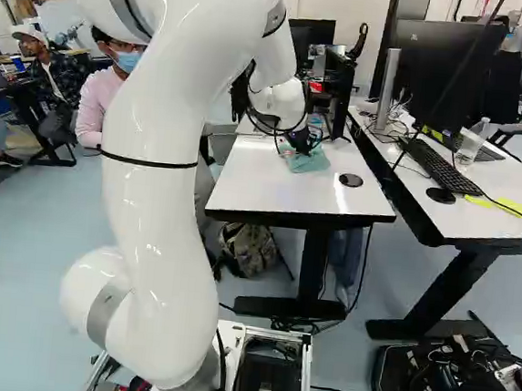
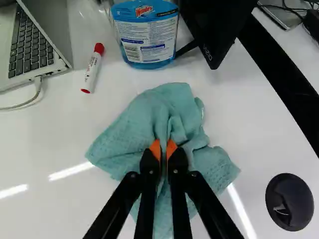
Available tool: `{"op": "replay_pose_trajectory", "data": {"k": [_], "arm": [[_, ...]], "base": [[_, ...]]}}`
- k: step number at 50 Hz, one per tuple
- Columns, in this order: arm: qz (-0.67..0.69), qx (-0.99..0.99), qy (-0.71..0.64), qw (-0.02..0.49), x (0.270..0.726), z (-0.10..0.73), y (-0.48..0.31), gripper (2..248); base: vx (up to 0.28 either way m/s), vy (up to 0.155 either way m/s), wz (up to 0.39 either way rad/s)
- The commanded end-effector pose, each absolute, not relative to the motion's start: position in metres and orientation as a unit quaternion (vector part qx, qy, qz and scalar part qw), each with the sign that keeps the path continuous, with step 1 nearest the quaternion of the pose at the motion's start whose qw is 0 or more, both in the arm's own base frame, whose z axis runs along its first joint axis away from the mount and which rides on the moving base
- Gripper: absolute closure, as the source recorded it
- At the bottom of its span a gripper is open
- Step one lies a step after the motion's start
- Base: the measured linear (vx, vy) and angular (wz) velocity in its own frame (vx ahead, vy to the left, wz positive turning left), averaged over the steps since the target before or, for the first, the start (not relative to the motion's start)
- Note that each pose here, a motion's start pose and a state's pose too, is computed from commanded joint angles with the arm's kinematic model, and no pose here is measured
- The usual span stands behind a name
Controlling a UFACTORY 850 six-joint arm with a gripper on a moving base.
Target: Clean the table with the green towel
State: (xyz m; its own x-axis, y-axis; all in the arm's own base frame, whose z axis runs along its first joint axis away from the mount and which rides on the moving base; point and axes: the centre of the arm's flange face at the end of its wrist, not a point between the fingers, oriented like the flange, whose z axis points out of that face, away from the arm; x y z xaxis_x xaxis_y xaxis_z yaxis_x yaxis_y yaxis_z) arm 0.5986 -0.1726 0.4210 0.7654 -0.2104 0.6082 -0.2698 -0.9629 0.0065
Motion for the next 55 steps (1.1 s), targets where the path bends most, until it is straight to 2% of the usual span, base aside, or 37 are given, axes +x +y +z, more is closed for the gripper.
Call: {"op": "replay_pose_trajectory", "data": {"k": [25, 55], "arm": [[0.316, 0.939, -0.125, 0.046, 0.585, 0.449, -0.164, 216], [0.289, 0.951, -0.108, 0.037, 0.529, 0.484, -0.127, 216]], "base": [[0.0, 0.0, 0.0], [0.0, 0.0, 0.0]]}}
